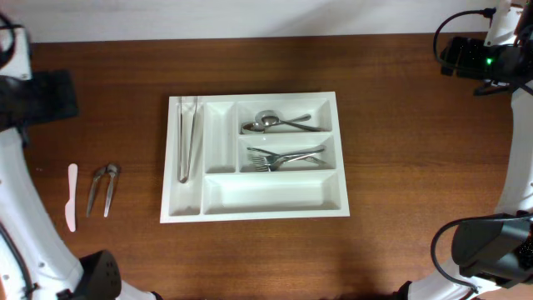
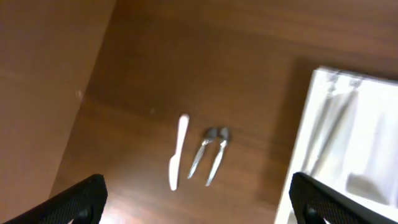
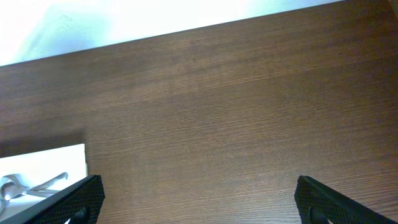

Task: Pack container
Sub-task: 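Withdraw the left gripper and move it over the small spoons, then lower the left gripper and grasp one small metal spoon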

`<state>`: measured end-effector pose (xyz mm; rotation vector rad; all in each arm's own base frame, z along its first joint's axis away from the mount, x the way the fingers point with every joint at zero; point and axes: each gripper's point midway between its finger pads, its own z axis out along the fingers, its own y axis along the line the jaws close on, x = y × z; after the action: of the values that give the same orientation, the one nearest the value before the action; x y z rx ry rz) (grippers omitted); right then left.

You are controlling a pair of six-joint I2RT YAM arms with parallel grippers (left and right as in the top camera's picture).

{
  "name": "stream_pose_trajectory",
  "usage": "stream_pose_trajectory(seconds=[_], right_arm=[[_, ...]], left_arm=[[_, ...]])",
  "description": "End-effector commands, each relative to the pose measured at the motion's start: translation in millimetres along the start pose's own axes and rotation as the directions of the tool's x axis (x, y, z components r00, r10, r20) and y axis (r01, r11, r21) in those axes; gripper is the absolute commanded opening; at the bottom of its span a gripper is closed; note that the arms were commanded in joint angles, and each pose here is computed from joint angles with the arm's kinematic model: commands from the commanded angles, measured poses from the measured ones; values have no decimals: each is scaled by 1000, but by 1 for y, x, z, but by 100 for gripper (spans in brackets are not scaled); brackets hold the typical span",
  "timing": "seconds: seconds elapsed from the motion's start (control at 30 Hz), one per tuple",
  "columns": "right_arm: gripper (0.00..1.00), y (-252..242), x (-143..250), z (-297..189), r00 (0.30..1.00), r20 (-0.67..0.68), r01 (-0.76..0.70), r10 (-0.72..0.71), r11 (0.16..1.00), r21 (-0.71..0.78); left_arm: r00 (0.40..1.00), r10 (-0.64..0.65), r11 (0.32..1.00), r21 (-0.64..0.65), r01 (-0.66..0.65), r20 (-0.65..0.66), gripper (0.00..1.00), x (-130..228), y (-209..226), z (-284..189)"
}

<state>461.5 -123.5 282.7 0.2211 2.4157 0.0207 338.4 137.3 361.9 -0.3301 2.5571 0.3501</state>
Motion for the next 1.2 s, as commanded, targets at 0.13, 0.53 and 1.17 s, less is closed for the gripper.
stream_pose_trajectory(seconds=[0.13,0.53,1.17], right_arm=[[99,1,1,4,1000,-5,-10,10,1000,-12],[99,1,1,4,1000,-5,-10,10,1000,-12],[99,1,1,4,1000,-5,-10,10,1000,-12]], left_arm=[[891,225,974,99,-202,-395,96,74,9,150],[831,233,964,230,-130,-506,72,150,-28,264],[823,259,946,304,-111,-506,53,186,-58,290]])
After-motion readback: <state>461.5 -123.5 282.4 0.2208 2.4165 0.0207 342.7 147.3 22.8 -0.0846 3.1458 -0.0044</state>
